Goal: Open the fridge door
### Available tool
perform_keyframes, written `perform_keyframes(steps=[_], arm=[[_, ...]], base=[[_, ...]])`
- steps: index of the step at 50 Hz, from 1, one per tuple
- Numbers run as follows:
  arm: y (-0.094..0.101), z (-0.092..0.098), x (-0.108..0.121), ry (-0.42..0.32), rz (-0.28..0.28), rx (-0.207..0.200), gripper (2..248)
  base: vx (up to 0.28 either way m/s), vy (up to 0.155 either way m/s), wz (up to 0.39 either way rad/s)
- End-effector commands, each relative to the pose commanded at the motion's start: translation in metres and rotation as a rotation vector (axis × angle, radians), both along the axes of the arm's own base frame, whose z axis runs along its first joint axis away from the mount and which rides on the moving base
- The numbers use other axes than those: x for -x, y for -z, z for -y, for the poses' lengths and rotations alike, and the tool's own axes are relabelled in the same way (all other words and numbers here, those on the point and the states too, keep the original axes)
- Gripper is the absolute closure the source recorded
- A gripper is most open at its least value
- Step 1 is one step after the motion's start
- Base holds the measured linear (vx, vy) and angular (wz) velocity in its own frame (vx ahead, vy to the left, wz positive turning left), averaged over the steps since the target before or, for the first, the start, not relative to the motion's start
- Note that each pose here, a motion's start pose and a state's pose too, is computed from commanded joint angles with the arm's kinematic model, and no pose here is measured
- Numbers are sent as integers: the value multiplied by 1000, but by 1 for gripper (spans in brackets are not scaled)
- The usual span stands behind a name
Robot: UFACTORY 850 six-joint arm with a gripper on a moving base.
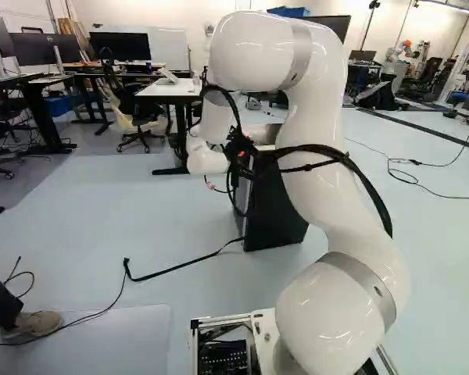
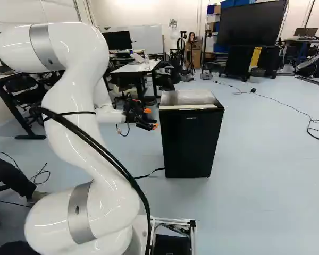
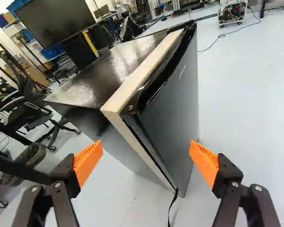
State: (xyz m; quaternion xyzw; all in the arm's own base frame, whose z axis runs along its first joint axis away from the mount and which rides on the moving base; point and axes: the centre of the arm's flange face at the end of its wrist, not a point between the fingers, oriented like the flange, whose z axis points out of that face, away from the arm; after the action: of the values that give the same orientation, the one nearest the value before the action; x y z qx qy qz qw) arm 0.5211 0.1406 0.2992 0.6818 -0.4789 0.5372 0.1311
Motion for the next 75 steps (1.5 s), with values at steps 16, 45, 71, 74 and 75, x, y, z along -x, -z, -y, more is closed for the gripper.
perform_keyframes(steps=[16,45,71,74,75], arm=[[0,12,-7,26,4,-1,3],[0,37,-16,76,8,-3,3],[0,66,4,144,-20,-4,3],[0,69,10,158,-26,-5,3],[0,70,12,162,-29,-6,3]], base=[[0,0,0],[0,0,0],[0,0,0],[0,0,0],[0,0,0]])
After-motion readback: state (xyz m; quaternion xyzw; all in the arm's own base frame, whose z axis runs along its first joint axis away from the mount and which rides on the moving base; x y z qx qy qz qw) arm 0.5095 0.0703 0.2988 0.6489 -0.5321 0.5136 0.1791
